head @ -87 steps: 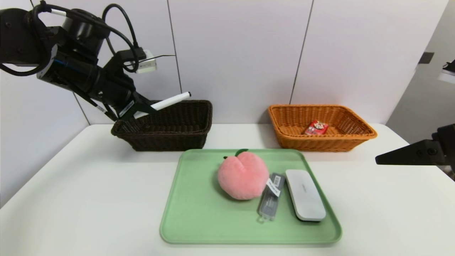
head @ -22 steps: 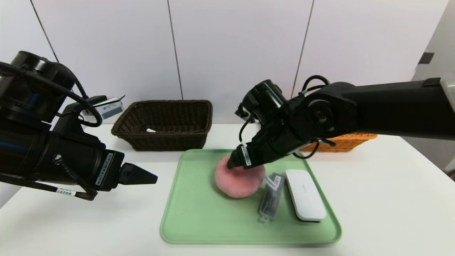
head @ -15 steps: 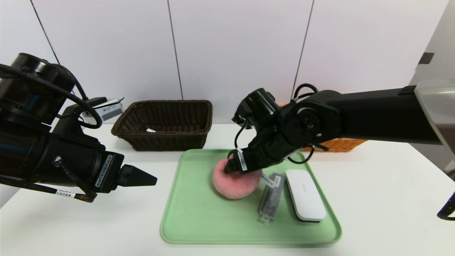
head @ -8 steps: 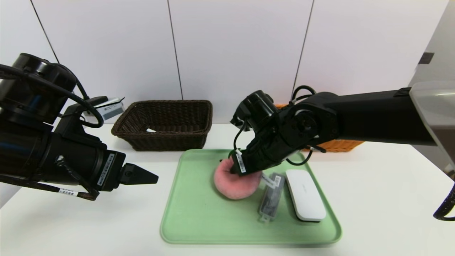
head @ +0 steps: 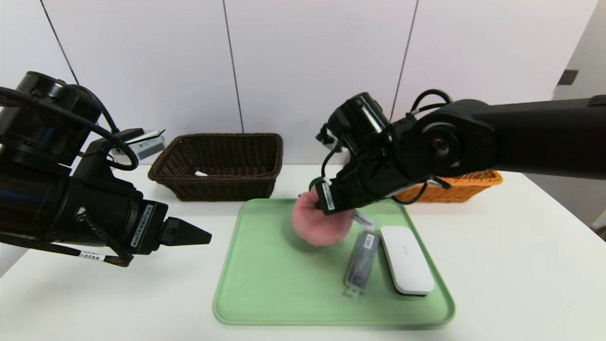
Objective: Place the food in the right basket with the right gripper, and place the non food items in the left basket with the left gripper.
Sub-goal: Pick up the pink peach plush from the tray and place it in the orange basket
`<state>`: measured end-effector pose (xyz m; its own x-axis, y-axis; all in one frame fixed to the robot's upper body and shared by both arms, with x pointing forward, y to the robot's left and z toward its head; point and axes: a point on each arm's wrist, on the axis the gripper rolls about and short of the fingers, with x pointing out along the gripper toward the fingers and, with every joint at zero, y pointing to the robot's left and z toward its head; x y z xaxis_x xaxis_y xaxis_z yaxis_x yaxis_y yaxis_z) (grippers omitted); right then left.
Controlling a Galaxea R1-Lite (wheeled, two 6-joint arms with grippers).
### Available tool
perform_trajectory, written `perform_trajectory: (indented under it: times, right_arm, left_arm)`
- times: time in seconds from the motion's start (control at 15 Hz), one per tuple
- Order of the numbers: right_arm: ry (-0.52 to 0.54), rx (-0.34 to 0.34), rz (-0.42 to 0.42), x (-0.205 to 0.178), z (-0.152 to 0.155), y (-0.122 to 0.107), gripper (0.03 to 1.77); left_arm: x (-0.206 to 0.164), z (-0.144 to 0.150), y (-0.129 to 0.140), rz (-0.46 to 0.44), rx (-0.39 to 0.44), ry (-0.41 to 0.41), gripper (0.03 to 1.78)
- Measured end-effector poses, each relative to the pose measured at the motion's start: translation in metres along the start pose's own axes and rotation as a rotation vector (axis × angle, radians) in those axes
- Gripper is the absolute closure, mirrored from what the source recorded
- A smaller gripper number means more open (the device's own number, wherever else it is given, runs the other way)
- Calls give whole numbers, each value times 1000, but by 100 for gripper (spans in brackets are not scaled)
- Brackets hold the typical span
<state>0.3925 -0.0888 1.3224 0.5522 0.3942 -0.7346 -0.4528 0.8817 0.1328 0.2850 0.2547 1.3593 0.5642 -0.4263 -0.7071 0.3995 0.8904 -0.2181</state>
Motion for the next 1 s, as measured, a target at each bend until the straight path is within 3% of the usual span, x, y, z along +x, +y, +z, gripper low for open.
perform_trajectory:
  times: [0.33,0.6,1.0]
  right_arm:
    - [-192,51,-9,-66,23,-24,122]
    - [-332,138,-119,-108,39,-70,122]
    - [-303,262,-279,-93,40,-145,123]
  left_arm:
    - [-1,-2,0,1,-1,3,12]
    - [-1,-2,0,2,0,2,12]
    - [0,-1,0,-2,3,-17,12]
